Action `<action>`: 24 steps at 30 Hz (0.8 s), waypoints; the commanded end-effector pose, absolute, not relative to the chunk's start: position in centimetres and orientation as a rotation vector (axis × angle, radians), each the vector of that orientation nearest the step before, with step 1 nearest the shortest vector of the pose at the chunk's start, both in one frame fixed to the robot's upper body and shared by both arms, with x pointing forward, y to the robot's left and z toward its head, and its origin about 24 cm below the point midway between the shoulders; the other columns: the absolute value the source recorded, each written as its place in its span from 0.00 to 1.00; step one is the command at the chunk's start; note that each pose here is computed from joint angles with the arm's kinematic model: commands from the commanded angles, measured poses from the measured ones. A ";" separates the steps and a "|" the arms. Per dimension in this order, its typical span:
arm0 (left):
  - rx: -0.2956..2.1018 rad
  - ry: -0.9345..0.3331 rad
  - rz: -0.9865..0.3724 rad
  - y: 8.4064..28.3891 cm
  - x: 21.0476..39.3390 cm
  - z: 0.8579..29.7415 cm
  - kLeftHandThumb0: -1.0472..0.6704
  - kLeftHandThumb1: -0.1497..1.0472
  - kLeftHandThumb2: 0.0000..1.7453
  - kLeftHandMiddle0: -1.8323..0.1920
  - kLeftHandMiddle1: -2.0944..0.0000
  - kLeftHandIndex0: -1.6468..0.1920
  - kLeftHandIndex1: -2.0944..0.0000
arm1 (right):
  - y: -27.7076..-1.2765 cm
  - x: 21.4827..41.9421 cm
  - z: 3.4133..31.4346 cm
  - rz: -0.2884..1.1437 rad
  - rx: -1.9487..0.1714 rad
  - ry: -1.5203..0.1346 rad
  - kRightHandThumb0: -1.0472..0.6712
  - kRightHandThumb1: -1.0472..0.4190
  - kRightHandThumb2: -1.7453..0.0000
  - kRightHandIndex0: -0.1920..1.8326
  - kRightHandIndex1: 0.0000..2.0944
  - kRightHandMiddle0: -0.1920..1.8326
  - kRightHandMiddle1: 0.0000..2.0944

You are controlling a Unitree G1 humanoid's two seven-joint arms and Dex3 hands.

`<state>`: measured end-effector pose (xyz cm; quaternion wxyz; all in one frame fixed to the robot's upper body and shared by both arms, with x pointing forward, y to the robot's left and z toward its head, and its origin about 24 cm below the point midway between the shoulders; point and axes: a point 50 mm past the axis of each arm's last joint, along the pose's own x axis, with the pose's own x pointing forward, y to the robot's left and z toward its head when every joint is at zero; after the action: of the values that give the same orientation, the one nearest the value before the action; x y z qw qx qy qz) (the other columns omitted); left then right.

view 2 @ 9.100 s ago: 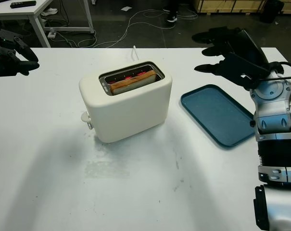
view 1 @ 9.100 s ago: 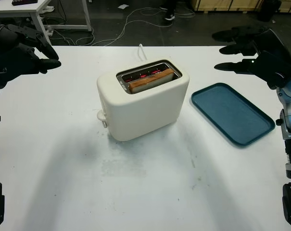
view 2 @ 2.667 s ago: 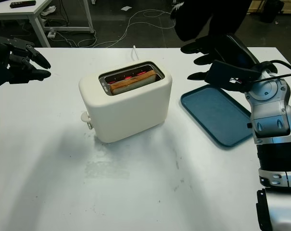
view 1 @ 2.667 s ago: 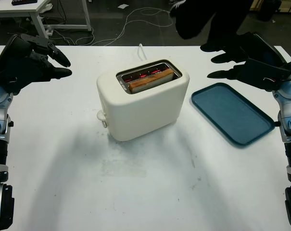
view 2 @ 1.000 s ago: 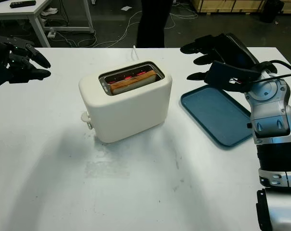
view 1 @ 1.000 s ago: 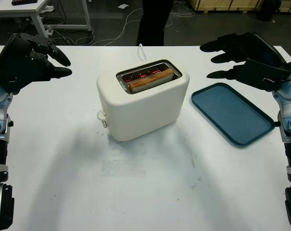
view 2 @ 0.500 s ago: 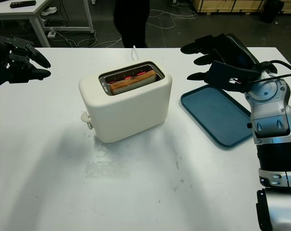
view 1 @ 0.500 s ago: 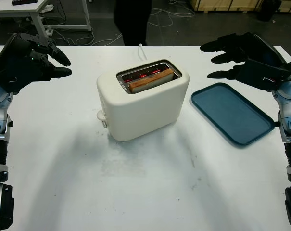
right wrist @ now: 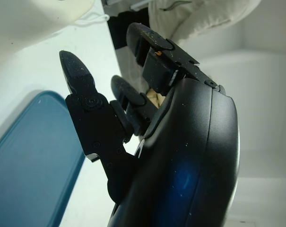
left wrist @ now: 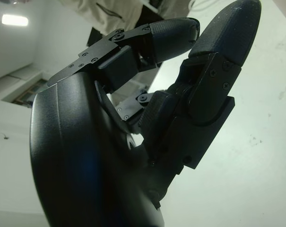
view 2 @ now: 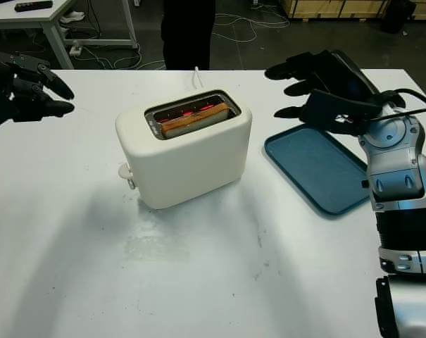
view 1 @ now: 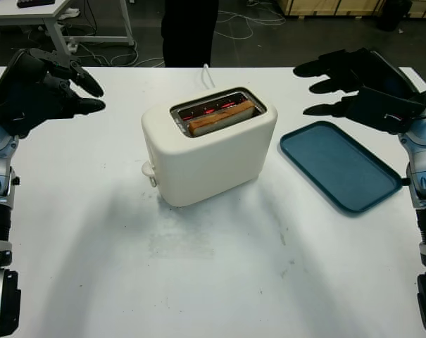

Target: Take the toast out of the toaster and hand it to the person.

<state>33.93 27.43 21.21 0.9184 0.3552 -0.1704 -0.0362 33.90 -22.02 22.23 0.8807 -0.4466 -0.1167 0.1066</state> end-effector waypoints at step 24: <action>0.733 -0.350 -0.067 27.6 34.0 21.2 0.00 0.74 0.00 0.28 0.64 0.28 0.62 | -22.0 33.8 22.2 0.223 -0.950 -0.259 0.44 0.22 1.00 0.55 0.00 0.48 0.00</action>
<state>33.97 27.55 21.03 0.9197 0.3541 -0.1660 -0.0353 33.89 -21.98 22.24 0.8792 -0.4485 -0.1195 0.1079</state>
